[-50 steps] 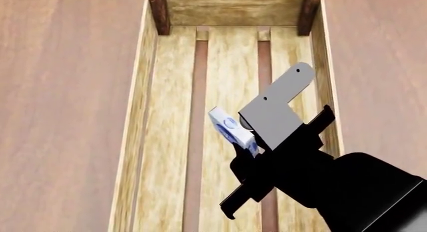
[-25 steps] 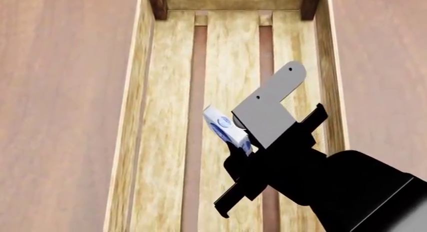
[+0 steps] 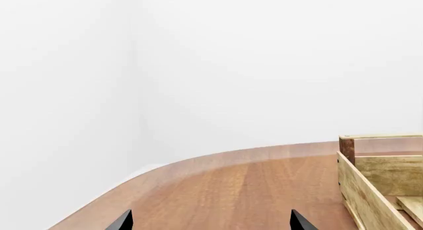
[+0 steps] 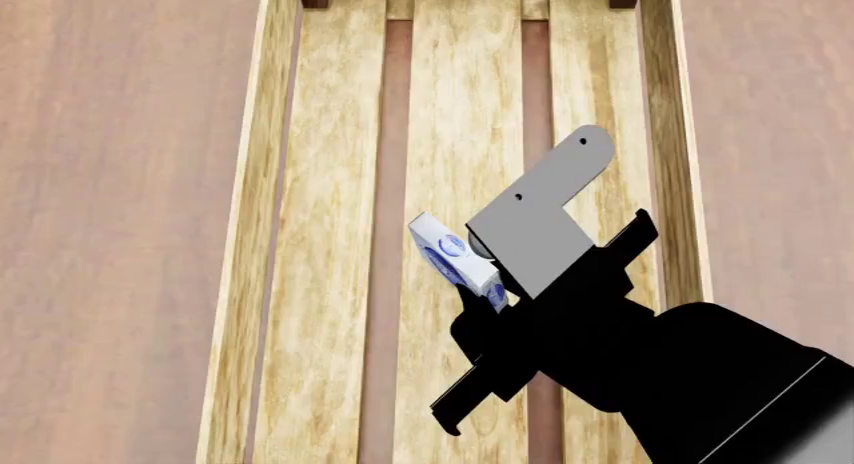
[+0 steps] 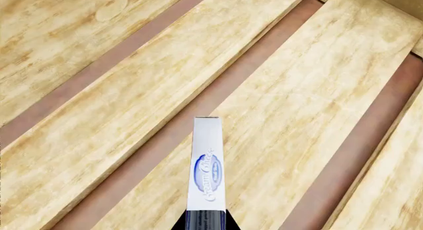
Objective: Pick up the cream cheese and put it in the tray.
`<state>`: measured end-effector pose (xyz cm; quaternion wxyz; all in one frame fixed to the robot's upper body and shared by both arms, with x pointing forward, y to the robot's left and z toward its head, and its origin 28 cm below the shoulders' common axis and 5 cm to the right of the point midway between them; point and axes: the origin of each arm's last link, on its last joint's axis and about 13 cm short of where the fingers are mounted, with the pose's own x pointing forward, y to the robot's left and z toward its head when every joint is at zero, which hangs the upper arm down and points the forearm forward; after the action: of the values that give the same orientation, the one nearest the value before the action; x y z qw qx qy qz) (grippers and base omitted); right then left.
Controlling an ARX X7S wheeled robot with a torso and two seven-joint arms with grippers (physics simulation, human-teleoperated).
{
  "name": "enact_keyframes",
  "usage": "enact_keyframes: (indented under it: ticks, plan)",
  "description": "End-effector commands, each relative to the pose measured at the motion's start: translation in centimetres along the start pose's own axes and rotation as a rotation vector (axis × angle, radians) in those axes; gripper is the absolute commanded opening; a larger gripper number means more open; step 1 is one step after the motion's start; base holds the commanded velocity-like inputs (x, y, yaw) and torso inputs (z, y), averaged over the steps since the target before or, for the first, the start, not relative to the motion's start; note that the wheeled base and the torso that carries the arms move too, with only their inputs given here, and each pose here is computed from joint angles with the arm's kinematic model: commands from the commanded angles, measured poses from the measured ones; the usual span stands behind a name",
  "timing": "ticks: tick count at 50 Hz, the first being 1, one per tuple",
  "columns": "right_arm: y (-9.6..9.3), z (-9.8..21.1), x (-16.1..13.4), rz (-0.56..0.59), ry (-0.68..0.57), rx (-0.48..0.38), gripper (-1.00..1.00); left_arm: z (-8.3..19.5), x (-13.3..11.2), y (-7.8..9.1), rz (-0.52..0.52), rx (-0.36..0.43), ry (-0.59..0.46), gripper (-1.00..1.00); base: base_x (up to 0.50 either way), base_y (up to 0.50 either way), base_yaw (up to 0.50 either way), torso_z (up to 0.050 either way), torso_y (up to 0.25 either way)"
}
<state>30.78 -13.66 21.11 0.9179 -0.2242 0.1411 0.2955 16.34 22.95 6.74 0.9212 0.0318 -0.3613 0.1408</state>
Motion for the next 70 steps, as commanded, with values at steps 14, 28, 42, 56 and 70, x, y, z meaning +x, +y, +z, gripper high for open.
enact_keyframes:
  ticks: [14,28,42,56,70]
  plan:
    - [-0.2,0.0,-0.1,-0.011,-0.005,-0.008,-1.0,0.0,-0.1,0.0,-0.005,-0.01,0.001,1.0,0.0,0.0,0.0,0.0,-0.021]
    - [-0.2,-0.1,0.2,-0.069,0.014,-0.079,1.0,0.1,-0.1,0.1,-0.004,-0.015,-0.001,1.0,0.0,0.0,0.0,0.0,0.0]
    - [-0.4,-0.3,0.3,-0.077,0.015,-0.06,1.0,0.0,-0.1,0.0,-0.007,-0.013,0.0,1.0,0.0,0.0,0.0,0.0,0.0]
    - [0.4,1.0,-2.7,-0.1,-0.031,-0.147,1.0,-0.1,-0.1,0.0,-0.009,-0.011,0.001,1.0,0.0,0.0,0.0,0.0,0.0]
    - [1.1,3.0,-7.4,-0.137,-0.095,-0.216,1.0,-0.1,-0.1,0.0,-0.01,-0.012,0.003,1.0,0.0,0.0,0.0,0.0,0.0]
